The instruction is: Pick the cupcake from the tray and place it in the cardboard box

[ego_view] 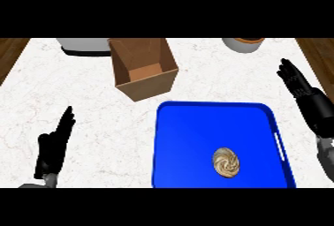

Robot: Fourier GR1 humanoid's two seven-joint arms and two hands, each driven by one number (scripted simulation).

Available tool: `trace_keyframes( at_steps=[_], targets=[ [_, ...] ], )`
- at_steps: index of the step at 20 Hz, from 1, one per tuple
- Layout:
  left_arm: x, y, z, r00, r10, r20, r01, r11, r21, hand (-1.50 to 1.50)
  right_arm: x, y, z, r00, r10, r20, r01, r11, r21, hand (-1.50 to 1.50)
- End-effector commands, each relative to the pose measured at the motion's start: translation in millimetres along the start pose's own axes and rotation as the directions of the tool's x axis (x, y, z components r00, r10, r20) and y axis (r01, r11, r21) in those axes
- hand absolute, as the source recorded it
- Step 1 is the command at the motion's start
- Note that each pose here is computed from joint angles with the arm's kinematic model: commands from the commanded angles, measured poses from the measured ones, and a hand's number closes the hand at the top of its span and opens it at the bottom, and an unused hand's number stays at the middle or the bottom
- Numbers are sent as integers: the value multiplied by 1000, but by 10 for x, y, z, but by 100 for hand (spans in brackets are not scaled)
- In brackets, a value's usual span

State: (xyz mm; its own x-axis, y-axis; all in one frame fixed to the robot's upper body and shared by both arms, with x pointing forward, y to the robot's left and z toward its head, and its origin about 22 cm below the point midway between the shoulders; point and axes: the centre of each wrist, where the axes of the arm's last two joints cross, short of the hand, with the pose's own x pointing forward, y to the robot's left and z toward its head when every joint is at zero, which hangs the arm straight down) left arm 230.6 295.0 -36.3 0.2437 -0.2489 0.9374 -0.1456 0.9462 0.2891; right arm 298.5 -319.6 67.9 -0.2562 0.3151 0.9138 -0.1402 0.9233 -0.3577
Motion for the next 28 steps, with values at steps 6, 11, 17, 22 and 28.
trace_keyframes(
  at_steps=[6,11,17,22,28],
  targets=[
    [542,436,-69,974,203,102,-202,979,-27,0,-70,360,665,965,-217,-148,131,886,-444,-150],
    [542,421,14,966,250,63,-247,967,-58,0,21,393,940,990,137,-20,-110,689,-716,-150],
    [649,436,12,962,264,62,-258,961,-97,0,475,1021,1559,969,248,-19,-207,763,-613,-150],
    [760,484,-3,961,262,84,-253,962,-107,0,280,780,1948,826,432,-363,-546,775,-319,-150],
    [844,482,11,961,255,103,-240,961,-135,0,472,789,2070,641,502,-580,-654,753,-70,-150]
  ],
)
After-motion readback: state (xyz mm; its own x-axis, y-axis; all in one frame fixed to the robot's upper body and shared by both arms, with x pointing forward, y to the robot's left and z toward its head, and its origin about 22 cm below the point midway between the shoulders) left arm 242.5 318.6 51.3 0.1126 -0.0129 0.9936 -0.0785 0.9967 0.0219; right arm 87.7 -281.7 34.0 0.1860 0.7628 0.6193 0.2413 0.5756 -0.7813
